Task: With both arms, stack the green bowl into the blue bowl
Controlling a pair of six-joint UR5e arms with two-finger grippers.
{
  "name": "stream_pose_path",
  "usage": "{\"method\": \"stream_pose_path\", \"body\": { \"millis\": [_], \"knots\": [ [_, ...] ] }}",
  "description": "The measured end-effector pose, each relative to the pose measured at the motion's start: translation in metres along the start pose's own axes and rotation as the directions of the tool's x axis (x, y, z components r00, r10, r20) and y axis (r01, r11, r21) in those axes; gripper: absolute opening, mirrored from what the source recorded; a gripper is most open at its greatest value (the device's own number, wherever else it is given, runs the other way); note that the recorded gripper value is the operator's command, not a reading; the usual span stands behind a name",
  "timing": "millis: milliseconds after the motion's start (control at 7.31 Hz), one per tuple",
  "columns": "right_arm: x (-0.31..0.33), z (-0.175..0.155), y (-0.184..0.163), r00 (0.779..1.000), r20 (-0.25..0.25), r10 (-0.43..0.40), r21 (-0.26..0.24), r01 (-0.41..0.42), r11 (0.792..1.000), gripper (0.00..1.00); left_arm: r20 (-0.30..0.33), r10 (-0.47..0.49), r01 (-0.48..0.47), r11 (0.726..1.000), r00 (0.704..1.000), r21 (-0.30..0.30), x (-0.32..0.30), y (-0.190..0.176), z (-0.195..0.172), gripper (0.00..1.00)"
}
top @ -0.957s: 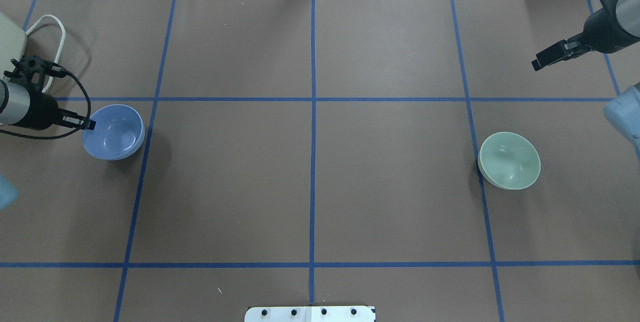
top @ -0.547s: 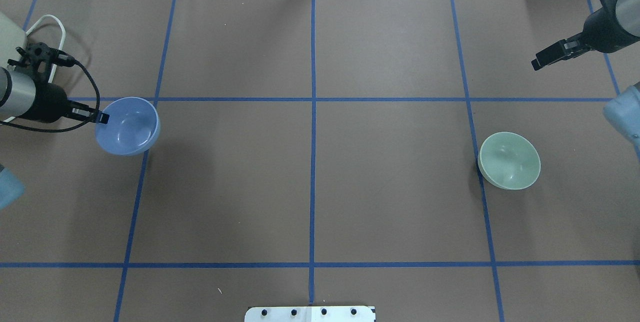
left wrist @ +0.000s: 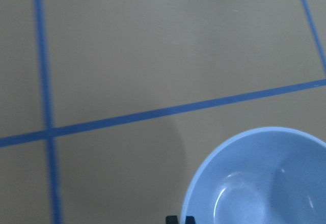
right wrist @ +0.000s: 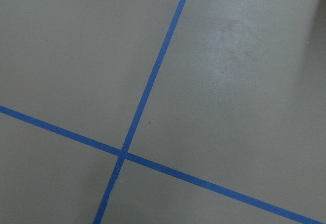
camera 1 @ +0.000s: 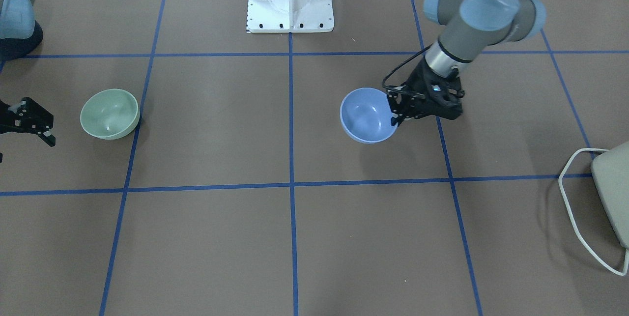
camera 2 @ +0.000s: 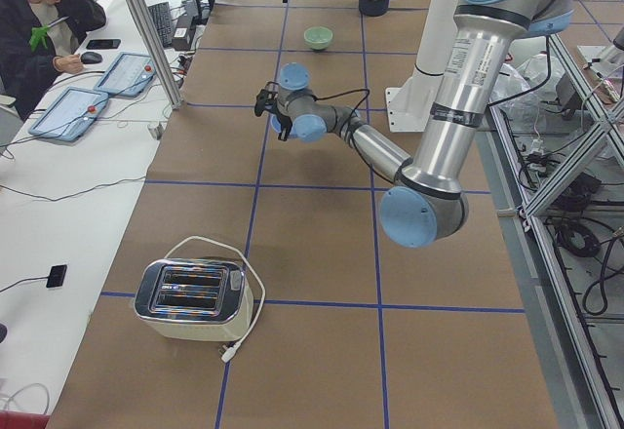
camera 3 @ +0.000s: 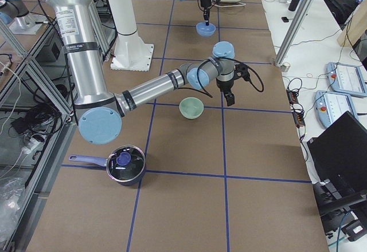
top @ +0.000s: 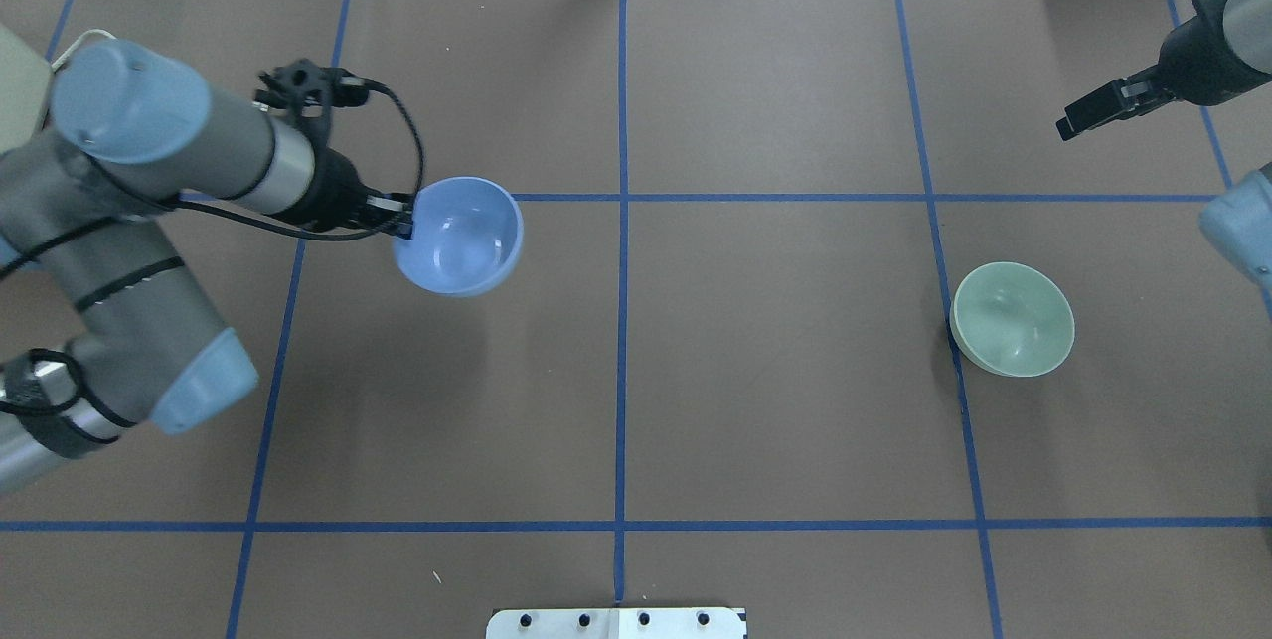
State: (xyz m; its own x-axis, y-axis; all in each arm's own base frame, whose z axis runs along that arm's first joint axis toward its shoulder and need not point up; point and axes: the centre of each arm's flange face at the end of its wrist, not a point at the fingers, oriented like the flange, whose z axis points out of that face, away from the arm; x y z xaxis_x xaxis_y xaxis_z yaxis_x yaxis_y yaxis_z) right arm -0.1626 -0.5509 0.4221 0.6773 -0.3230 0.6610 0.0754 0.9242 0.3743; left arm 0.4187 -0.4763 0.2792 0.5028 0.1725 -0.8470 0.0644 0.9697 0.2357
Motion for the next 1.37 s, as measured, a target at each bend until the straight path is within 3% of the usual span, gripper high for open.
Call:
{"method": "stream_pose_path", "body": {
  "millis": [410, 684, 821, 957, 1094, 1231, 1368],
  "knots": [
    [0.001, 0.001, -0.001, 1.0, -0.001, 0.002, -0.002, -0.002, 1.0, 1.0, 0.046, -0.048, 0.047, 0.999, 0.998, 0.02, 0.116, 0.013, 0.07, 0.0],
    [0.001, 0.002, 0.0, 1.0, -0.002, 0.003, -0.003, -0.003, 1.0, 1.0, 0.068, -0.048, 0.047, 0.999, 0.997, 0.023, 0.133, 0.017, 0.092, 0.0],
    [0.001, 0.002, 0.0, 1.0, -0.002, 0.003, -0.003, -0.003, 1.0, 1.0, 0.072, -0.046, 0.045, 0.999, 0.996, 0.023, 0.135, 0.019, 0.095, 0.08],
    [0.002, 0.002, 0.0, 1.0, -0.002, 0.003, -0.004, -0.003, 1.0, 1.0, 0.077, -0.043, 0.041, 0.999, 0.996, 0.026, 0.135, 0.021, 0.098, 0.31],
    [0.002, 0.002, 0.0, 1.0, -0.002, 0.003, -0.004, -0.003, 1.0, 1.0, 0.081, -0.038, 0.036, 0.999, 0.996, 0.03, 0.135, 0.023, 0.1, 0.7],
    [0.002, 0.002, 0.0, 1.0, -0.002, 0.003, -0.004, -0.003, 1.0, 1.0, 0.086, -0.036, 0.033, 0.999, 0.996, 0.034, 0.135, 0.024, 0.101, 0.98],
    [0.002, 0.002, 0.0, 1.0, -0.002, 0.003, -0.004, -0.003, 1.0, 1.0, 0.088, -0.034, 0.03, 0.999, 0.996, 0.039, 0.134, 0.025, 0.101, 0.98]
  ]
}}
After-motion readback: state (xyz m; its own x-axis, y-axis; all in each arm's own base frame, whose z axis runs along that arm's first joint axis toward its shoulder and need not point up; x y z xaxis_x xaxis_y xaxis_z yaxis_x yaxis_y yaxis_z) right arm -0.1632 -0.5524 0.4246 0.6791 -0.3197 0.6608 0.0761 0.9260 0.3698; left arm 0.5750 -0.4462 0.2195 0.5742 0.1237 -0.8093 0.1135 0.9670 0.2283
